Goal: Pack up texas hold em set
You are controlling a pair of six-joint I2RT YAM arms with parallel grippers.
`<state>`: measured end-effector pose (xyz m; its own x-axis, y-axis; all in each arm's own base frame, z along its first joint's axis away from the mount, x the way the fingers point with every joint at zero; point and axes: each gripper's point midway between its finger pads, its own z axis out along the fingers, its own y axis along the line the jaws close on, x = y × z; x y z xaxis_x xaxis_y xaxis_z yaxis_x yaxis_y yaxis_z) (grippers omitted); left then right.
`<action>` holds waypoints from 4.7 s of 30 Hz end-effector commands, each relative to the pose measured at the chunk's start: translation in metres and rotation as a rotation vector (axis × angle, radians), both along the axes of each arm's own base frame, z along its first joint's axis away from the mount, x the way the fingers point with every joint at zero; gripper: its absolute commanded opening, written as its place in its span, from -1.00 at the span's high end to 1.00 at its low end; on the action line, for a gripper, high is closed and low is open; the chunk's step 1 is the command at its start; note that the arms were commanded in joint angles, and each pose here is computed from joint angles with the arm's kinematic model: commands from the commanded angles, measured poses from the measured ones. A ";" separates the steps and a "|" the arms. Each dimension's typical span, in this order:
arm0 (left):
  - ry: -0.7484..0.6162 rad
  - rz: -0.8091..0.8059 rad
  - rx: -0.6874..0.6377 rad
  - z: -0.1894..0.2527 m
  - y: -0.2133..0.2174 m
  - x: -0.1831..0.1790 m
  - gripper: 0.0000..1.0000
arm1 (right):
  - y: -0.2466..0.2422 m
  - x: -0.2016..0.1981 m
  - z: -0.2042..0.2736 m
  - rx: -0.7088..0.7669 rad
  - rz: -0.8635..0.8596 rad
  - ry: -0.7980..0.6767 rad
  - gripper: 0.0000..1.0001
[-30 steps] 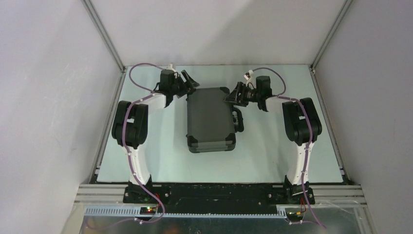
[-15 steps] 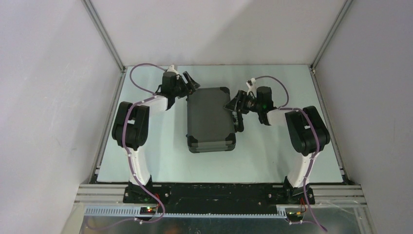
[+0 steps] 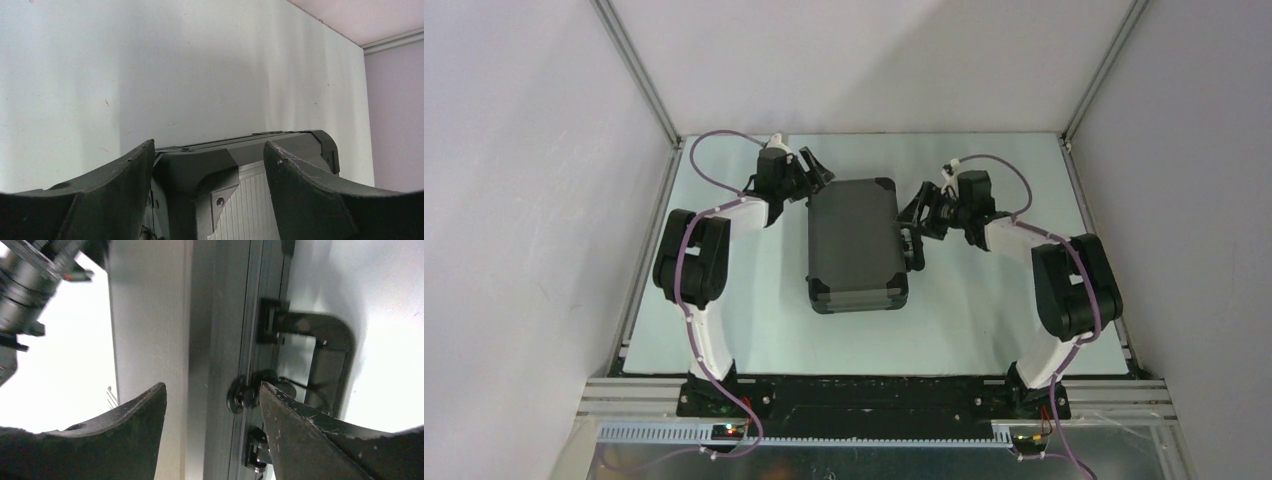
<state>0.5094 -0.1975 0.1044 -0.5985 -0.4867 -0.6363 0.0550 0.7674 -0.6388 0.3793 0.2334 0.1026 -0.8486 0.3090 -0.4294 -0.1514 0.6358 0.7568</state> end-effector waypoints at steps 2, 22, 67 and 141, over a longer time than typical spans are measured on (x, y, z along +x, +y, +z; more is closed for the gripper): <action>0.189 -0.295 -0.140 0.003 -0.082 -0.083 -0.59 | -0.015 0.050 0.068 0.089 -0.111 -0.121 -0.45; 0.186 -0.316 -0.146 0.005 -0.085 -0.086 -0.58 | 0.085 0.178 -0.008 0.215 0.033 0.065 -0.54; 0.173 -0.228 -0.113 0.012 -0.061 -0.101 -0.58 | 0.068 0.092 -0.043 0.057 0.046 0.115 -0.54; 0.197 -0.534 0.513 -0.016 -0.108 -0.279 -0.63 | -0.104 -0.133 -0.026 0.352 -0.379 0.048 -0.87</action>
